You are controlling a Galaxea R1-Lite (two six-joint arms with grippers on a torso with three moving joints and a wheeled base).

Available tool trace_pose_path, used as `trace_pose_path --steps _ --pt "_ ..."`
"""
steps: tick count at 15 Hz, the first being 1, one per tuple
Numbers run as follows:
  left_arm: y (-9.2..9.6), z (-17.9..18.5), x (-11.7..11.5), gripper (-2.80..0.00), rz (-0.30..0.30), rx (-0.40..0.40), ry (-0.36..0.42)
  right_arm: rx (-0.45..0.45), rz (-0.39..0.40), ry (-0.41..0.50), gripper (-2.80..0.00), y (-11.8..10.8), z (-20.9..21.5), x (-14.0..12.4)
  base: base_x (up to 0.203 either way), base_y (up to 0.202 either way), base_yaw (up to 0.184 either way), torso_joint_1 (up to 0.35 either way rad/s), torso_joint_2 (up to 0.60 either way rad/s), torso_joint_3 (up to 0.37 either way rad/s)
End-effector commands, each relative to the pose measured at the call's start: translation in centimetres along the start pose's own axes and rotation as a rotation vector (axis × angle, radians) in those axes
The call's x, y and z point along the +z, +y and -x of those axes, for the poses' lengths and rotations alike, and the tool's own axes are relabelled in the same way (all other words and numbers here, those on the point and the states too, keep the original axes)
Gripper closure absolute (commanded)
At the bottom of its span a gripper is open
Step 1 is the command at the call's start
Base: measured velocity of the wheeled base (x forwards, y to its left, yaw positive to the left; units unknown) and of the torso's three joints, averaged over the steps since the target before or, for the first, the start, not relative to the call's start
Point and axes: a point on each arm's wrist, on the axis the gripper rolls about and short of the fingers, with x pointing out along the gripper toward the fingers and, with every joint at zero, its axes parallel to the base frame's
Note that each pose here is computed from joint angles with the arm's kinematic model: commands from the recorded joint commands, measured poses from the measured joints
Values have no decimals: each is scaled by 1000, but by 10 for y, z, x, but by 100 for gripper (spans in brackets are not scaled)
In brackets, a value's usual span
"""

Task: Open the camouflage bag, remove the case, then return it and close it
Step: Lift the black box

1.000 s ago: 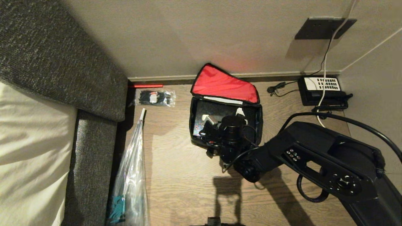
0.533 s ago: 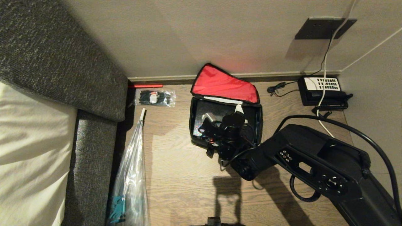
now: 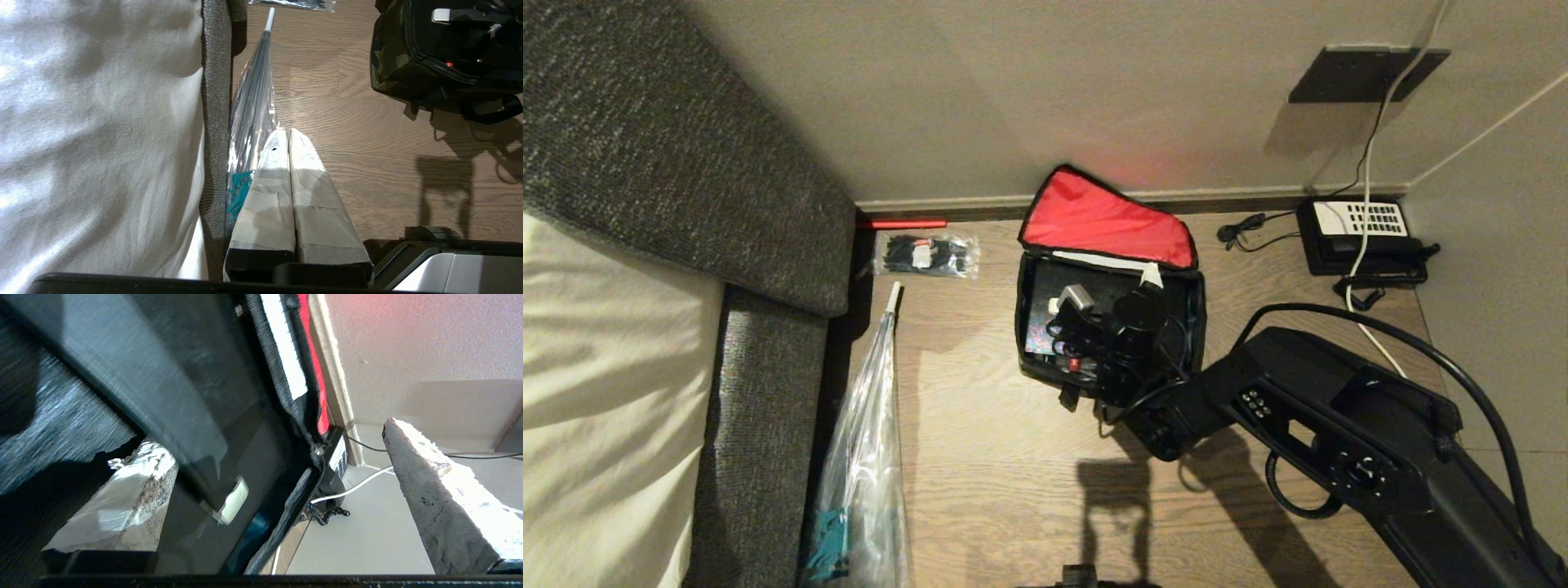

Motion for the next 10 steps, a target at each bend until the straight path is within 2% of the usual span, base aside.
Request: trace_pose_path --steps 1,4,10 --pt "0 0 0 0 0 1 0 -18 -12 9 -280 1 -7 0 0 0 0 0 0 0" --pt "0 0 0 0 0 1 0 -40 -25 14 -280 -2 -13 0 0 0 0 0 0 0" --pt "0 0 0 0 0 1 0 -54 -20 24 -280 19 -20 -8 0 0 0 0 0 0"
